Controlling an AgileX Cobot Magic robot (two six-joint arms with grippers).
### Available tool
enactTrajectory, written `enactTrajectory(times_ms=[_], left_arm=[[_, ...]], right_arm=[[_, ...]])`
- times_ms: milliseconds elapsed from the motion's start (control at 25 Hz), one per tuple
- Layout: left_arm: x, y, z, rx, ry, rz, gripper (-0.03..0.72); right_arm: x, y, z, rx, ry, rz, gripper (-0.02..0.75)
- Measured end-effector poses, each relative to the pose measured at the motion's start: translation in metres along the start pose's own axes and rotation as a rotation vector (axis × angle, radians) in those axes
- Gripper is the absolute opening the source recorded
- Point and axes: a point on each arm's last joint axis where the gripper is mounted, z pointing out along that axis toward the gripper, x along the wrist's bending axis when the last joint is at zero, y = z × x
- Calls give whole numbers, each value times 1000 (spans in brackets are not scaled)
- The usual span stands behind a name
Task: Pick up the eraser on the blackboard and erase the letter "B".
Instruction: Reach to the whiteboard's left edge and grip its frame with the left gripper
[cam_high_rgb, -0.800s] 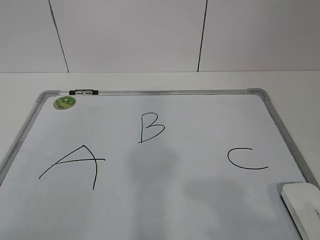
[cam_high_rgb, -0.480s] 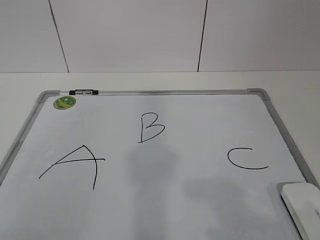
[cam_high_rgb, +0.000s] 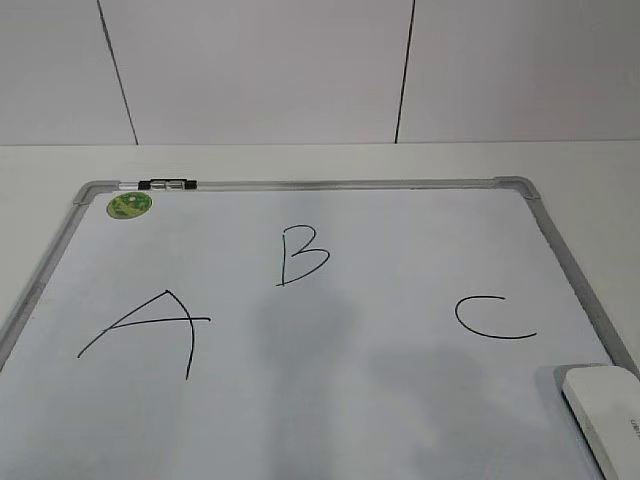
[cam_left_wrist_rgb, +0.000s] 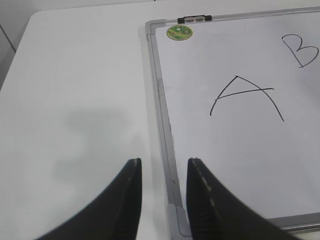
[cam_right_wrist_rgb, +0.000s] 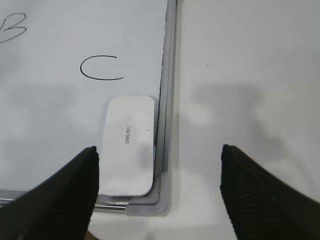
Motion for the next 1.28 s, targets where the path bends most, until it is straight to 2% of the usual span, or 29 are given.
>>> enactTrajectory(times_ms=[400,520,1000,1280], left_arm=[[0,0,0,2,0,0,237],[0,3,5,40,2,0,238],[2,59,68,473,7,-38,238],[3,97,115,658,12,-52,238]], right_arm=[[6,20,22,195,49,21,584],[6,30,25,234,49,28,584],[8,55,52,496,34,69,584],[9,57,72,618,26,69,584]])
